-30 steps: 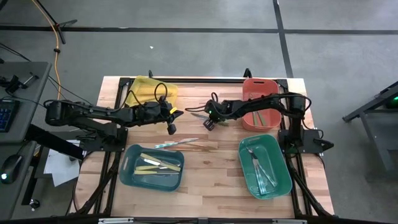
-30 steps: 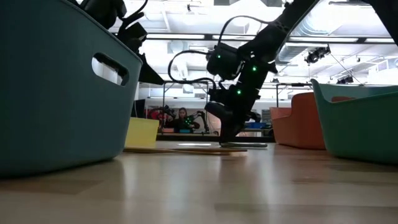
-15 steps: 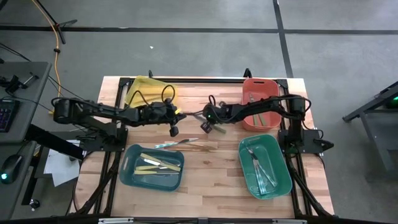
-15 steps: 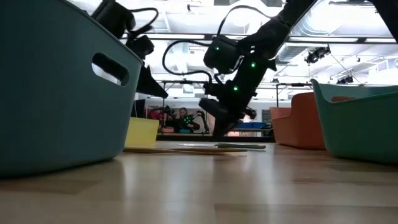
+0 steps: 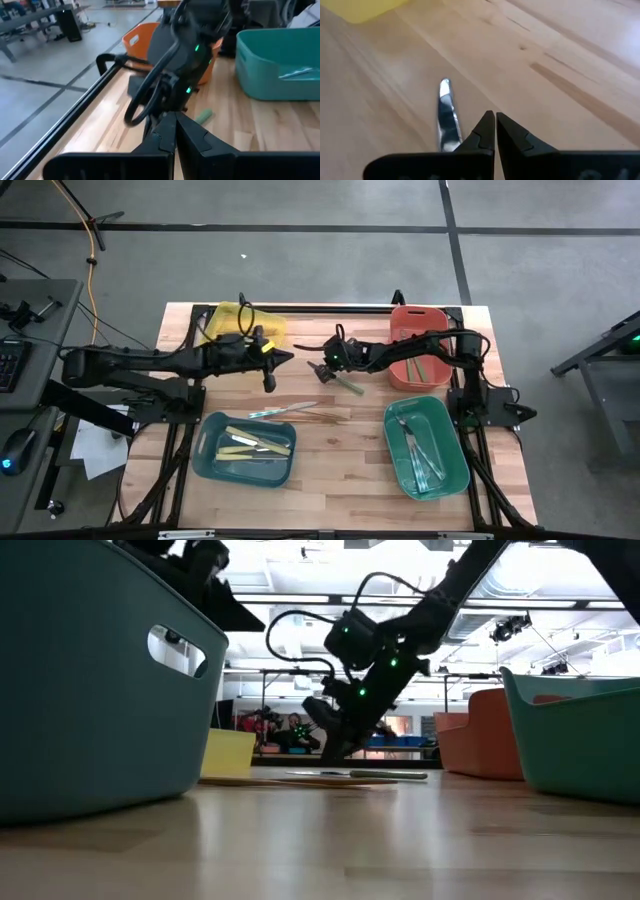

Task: Sort silverware by color (type)
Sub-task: Put the green knife into the orange bin

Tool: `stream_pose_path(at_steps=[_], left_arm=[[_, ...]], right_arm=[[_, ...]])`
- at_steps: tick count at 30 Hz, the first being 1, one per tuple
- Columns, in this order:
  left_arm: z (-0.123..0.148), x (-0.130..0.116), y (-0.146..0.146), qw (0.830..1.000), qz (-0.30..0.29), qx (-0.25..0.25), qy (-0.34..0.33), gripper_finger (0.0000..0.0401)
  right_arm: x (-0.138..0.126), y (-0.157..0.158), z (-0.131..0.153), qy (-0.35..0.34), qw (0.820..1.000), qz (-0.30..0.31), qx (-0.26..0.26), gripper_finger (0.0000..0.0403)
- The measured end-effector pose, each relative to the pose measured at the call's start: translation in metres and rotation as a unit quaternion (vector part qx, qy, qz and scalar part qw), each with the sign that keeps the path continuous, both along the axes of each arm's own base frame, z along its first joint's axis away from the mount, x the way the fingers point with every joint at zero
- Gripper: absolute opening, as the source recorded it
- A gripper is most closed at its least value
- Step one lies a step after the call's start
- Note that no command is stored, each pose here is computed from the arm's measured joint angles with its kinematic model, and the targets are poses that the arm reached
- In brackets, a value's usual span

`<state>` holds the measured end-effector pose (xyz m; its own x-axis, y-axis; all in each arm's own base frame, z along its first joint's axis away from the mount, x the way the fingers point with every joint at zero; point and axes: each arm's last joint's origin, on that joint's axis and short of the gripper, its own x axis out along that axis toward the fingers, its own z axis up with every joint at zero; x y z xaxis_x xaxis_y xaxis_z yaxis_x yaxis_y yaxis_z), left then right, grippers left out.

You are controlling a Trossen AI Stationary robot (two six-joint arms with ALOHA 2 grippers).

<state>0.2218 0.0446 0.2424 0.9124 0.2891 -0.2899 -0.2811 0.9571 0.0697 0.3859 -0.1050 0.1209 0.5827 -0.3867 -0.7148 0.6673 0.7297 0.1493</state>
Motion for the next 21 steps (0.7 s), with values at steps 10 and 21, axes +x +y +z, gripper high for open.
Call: stream_pose_path(at_steps=[10, 21], left_arm=[[0.004, -0.003, -0.005, 1.0, -0.013, 0.01, -0.006, 0.0], [0.004, -0.003, -0.005, 1.0, -0.013, 0.01, -0.006, 0.0]], right_arm=[[0.008, -0.002, -0.013, -0.043, 0.999, -0.02, 0.01, 0.0], [0.015, 0.01, -0.024, -0.052, 0.998, -0.011, 0.013, 0.0]])
